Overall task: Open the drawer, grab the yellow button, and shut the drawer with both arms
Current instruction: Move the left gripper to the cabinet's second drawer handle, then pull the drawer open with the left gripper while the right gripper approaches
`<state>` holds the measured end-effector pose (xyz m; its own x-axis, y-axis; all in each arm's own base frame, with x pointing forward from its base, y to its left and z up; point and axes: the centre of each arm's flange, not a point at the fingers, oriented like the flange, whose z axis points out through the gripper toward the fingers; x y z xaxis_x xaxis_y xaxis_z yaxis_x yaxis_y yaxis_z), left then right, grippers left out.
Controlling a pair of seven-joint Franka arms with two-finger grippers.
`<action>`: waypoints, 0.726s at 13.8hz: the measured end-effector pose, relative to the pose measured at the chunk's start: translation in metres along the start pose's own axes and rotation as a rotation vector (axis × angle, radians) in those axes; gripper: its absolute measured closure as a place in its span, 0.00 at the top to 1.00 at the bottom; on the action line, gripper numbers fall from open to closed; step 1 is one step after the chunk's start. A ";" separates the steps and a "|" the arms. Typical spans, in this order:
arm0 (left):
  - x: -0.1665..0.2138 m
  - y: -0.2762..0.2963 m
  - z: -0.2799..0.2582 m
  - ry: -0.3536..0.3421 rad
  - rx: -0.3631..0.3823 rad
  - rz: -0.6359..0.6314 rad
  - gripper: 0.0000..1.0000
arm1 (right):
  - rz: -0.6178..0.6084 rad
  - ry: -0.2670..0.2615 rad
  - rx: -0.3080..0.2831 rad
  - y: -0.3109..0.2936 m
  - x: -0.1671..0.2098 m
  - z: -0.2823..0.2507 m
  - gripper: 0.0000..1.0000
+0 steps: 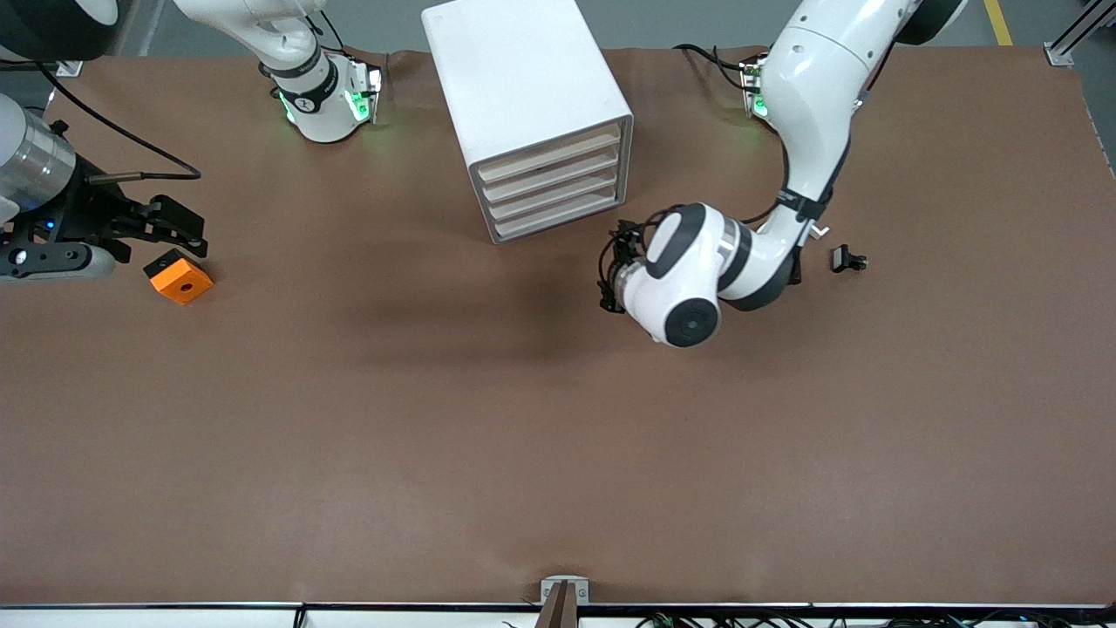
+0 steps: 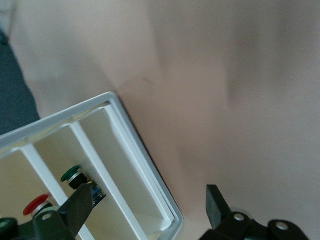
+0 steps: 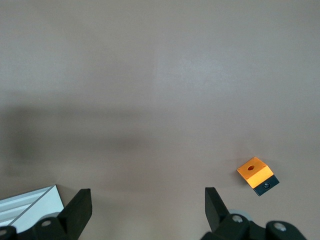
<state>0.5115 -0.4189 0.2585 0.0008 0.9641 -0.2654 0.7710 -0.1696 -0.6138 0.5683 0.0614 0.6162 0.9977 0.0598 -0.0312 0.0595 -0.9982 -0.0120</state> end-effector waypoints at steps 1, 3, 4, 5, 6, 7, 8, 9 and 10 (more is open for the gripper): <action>-0.004 -0.007 0.008 0.024 0.045 -0.030 1.00 | -0.002 -0.006 0.000 -0.001 0.000 0.001 1.00; -0.003 -0.019 0.016 0.064 0.135 -0.062 1.00 | -0.005 -0.017 -0.001 -0.003 0.000 0.004 1.00; 0.000 -0.023 0.016 0.071 0.171 -0.072 1.00 | -0.007 -0.020 -0.001 -0.004 0.001 0.006 1.00; 0.002 -0.025 0.014 0.060 0.201 -0.083 1.00 | -0.007 -0.024 -0.002 -0.004 0.002 0.008 1.00; 0.001 -0.027 0.011 0.026 0.227 -0.101 1.00 | -0.008 -0.027 -0.002 -0.005 0.003 0.010 1.00; -0.001 -0.028 0.008 -0.027 0.252 -0.123 1.00 | -0.010 -0.028 -0.002 -0.006 0.003 0.011 1.00; -0.005 -0.028 0.004 -0.093 0.282 -0.146 1.00 | -0.011 -0.029 -0.002 -0.007 0.004 0.011 1.00; -0.008 -0.028 0.002 -0.155 0.311 -0.168 1.00 | -0.013 -0.030 -0.002 -0.008 0.004 0.011 1.00; -0.010 -0.027 0.000 -0.199 0.334 -0.189 1.00 | -0.014 -0.029 -0.002 -0.008 0.003 0.011 1.00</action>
<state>0.4904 -0.4239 0.2776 -0.2688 0.9318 -0.2438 0.4970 -0.0826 -0.8638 0.5709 0.0697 0.6050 0.9955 0.0736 -0.0605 0.0731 -0.9973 -0.0103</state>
